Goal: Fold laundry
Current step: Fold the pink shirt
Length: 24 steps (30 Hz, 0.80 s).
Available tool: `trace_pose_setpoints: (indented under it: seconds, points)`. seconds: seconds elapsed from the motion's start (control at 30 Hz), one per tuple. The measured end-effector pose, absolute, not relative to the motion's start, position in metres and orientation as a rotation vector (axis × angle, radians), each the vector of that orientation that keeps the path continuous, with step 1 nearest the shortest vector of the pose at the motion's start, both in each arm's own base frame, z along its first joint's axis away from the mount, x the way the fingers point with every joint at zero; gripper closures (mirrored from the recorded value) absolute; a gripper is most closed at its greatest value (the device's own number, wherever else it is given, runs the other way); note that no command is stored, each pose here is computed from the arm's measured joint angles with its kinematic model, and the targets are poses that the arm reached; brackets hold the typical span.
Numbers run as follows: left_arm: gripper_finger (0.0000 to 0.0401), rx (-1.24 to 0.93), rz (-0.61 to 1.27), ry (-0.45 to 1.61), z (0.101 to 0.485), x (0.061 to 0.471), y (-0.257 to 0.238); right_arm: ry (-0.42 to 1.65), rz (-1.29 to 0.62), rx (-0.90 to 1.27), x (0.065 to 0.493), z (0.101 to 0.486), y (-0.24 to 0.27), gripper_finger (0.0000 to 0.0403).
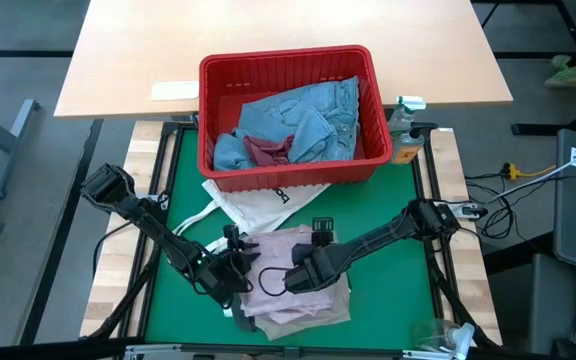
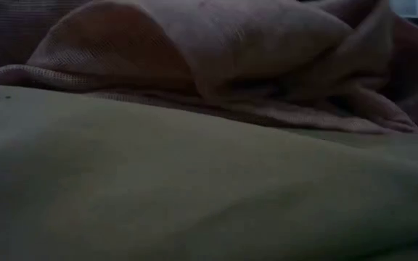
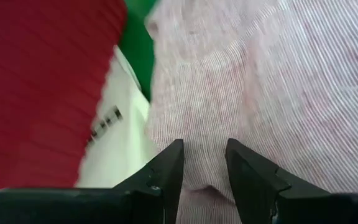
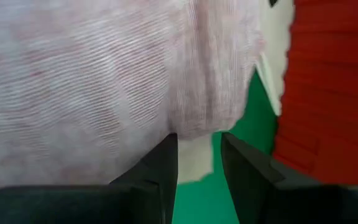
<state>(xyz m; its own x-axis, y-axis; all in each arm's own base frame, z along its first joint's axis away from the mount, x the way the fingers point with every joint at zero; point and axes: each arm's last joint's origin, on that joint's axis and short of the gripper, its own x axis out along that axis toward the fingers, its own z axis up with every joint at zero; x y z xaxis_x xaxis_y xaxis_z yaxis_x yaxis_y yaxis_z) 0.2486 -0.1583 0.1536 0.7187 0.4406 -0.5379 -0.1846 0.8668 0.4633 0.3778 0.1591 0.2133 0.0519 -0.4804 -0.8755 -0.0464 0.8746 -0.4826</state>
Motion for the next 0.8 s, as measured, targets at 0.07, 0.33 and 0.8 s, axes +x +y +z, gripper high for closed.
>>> trace_pose_setpoints:
  seconds: [0.07, 0.33, 0.8]
  points:
    - [0.0284, 0.366, 0.335, 0.737, 0.151, 0.247, -0.157, 1.497, -0.341, -0.429, 0.377, 0.203, 0.159, 0.0281]
    - [0.0284, 0.336, 0.317, 0.762, 0.150, 0.247, -0.155, 1.554, -0.309, -0.398, 0.371, 0.179, 0.158, 0.0281]
    - [0.0284, 0.256, 0.333, 0.673, 0.155, 0.257, -0.155, 1.546, -0.306, -0.397, 0.375, 0.215, 0.160, 0.0281]
